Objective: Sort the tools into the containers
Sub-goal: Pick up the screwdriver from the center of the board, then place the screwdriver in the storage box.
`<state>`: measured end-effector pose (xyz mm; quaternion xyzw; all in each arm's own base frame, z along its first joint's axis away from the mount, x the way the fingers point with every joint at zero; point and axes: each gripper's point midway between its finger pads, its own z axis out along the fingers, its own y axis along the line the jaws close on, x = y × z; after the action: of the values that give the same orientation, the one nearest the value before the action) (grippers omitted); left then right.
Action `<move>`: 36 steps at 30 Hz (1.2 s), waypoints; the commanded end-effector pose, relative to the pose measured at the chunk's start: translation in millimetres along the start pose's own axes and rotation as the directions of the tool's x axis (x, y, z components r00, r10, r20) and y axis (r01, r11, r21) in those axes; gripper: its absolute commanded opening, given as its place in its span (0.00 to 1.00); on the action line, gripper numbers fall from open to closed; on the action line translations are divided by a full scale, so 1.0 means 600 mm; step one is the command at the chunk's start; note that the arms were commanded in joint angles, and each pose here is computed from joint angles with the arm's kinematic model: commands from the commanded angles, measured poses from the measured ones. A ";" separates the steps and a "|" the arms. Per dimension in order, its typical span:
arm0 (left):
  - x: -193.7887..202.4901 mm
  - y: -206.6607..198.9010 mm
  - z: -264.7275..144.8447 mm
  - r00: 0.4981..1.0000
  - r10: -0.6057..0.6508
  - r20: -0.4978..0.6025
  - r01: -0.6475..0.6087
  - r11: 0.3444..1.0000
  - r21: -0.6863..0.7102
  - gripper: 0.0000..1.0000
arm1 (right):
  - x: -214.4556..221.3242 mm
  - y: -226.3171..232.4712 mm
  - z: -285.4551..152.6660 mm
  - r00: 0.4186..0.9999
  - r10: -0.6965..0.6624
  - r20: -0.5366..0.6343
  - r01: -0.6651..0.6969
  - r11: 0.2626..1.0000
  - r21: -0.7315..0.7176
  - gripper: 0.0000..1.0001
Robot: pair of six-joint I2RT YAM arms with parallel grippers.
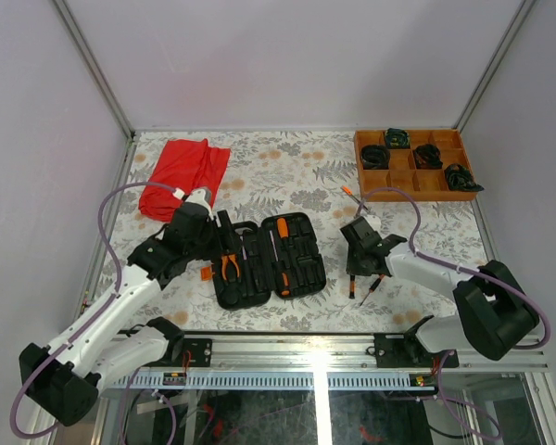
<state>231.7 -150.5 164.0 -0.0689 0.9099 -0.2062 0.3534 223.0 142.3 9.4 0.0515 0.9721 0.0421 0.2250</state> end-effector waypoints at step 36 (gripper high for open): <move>0.154 0.025 0.160 0.993 -0.053 -0.107 0.042 0.994 -0.102 0.52 | -0.081 0.253 -0.106 0.974 -0.135 0.180 0.209 0.842 -0.498 0.05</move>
<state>219.9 -205.2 46.2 -0.0922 0.9329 -0.2126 0.2757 240.8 264.4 87.0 -0.0880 0.9209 0.2606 0.2762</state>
